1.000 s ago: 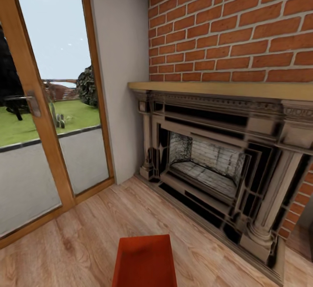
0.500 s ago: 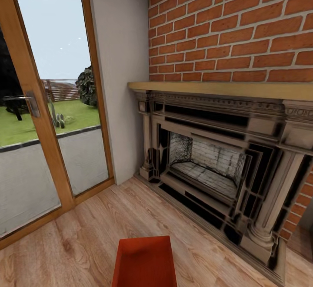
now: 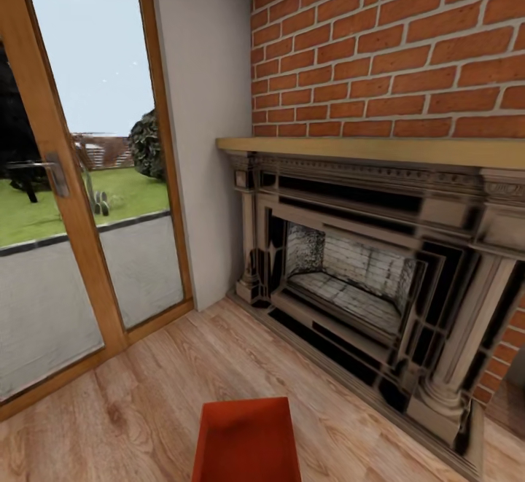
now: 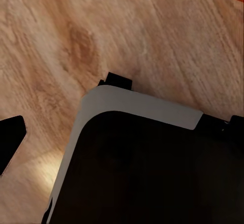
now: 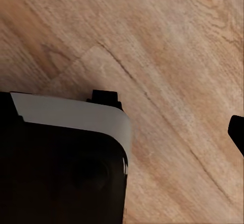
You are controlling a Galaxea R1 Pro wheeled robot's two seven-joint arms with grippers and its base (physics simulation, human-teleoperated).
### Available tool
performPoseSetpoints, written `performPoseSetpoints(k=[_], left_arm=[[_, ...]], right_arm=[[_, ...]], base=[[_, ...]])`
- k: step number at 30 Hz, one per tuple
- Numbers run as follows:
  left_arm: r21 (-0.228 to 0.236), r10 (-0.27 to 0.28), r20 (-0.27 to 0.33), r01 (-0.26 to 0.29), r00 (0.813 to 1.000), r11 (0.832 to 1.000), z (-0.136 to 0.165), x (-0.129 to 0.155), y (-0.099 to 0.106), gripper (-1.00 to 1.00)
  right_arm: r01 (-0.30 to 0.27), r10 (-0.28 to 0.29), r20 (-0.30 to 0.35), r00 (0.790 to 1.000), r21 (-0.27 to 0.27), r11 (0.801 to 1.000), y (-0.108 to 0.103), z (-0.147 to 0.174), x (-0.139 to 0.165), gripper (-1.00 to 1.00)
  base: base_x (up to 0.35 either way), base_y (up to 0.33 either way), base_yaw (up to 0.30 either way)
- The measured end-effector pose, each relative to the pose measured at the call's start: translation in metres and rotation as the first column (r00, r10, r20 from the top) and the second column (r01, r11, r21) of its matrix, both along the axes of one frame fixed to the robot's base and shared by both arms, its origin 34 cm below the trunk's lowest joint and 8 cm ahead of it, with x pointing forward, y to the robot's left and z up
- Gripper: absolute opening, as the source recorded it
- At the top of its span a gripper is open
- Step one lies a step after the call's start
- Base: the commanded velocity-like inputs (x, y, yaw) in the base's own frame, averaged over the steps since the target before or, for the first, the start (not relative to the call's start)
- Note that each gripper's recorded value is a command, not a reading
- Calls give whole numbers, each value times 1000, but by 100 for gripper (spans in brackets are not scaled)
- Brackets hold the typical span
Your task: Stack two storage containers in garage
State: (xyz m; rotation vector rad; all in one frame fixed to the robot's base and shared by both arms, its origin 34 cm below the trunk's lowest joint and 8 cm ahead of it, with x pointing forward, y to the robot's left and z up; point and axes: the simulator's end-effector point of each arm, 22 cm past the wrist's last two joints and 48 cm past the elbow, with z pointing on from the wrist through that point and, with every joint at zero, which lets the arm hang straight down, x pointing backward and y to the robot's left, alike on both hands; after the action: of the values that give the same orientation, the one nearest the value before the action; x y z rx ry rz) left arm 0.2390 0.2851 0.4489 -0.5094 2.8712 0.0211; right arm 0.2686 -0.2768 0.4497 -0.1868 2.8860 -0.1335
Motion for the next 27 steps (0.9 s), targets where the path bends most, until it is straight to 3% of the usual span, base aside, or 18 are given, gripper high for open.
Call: performPoseSetpoints(k=[7,27], left_arm=[[0,0,1,0,1000,1000,0,0,0,100],[1,0,3,0,1000,1000,0,1,0,100]], right_arm=[[1,-1,0,1000,0,1000,4,0,0,100],[1,-1,0,1000,0,1000,4,0,0,100]], base=[[61,245,0],[3,58,0]])
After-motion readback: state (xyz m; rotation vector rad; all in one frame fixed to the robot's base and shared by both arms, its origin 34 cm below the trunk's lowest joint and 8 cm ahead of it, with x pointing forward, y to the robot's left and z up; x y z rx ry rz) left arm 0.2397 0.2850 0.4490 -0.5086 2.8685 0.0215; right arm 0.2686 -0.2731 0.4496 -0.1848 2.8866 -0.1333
